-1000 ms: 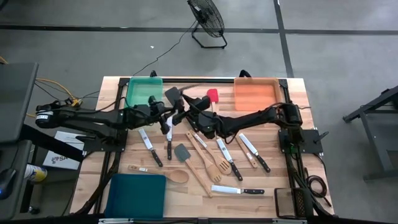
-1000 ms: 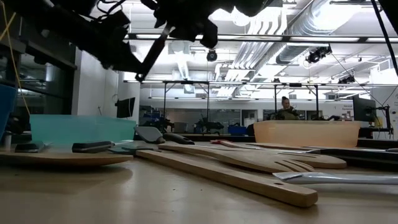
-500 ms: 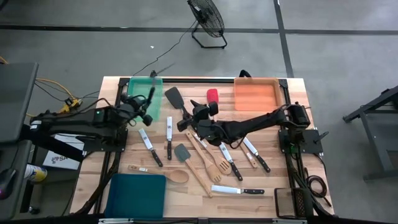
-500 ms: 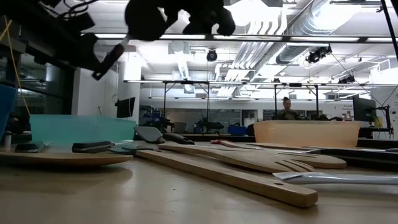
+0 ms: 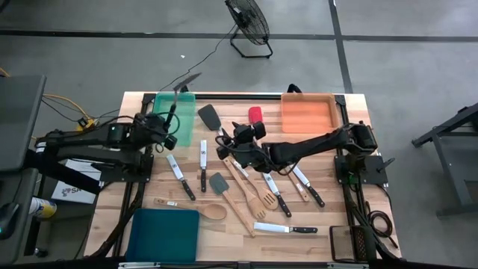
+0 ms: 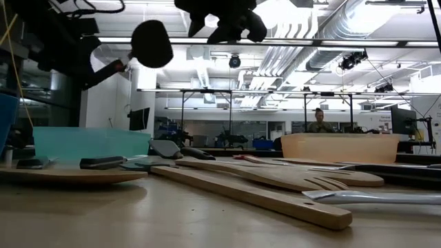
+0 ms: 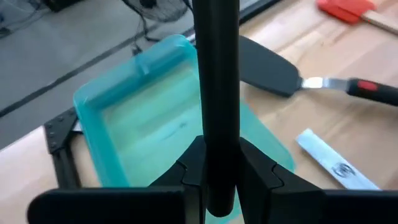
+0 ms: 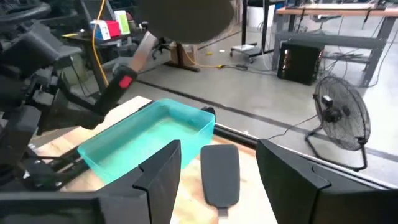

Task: Pick & Place Kitchen Items
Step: Put the black wide spatula into the blue green bin

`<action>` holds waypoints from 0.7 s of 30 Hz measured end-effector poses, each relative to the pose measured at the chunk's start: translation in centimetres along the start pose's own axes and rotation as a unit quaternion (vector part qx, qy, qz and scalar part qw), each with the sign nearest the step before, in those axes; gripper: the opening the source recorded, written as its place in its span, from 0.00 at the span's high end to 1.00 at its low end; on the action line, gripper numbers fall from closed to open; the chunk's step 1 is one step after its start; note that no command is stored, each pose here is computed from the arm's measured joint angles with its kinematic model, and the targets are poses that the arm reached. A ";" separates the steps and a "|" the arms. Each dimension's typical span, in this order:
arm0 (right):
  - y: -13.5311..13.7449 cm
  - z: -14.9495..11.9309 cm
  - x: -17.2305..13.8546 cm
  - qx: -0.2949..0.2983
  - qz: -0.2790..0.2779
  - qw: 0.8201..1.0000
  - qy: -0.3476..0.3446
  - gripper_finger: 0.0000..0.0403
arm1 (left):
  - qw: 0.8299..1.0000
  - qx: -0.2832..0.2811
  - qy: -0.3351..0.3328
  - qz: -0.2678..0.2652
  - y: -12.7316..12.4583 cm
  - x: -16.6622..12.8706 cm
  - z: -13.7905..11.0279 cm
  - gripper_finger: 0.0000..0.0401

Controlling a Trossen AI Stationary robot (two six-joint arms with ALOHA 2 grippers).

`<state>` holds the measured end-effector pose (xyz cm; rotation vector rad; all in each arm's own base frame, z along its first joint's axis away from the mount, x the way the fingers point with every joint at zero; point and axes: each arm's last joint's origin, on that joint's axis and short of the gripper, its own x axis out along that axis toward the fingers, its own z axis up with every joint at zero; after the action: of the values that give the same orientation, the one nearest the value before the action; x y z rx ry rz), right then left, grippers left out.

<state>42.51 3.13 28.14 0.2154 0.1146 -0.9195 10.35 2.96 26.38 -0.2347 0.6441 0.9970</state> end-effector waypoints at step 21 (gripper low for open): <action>-2.3 -1.1 -0.8 -0.049 -0.057 0.994 0.074 0.50 | 0.972 -0.030 0.213 0.099 1.4 6.4 2.5 0.88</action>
<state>40.19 2.67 26.88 0.1864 0.3113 -1.0094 12.59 9.35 24.64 -0.4521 1.0437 1.1700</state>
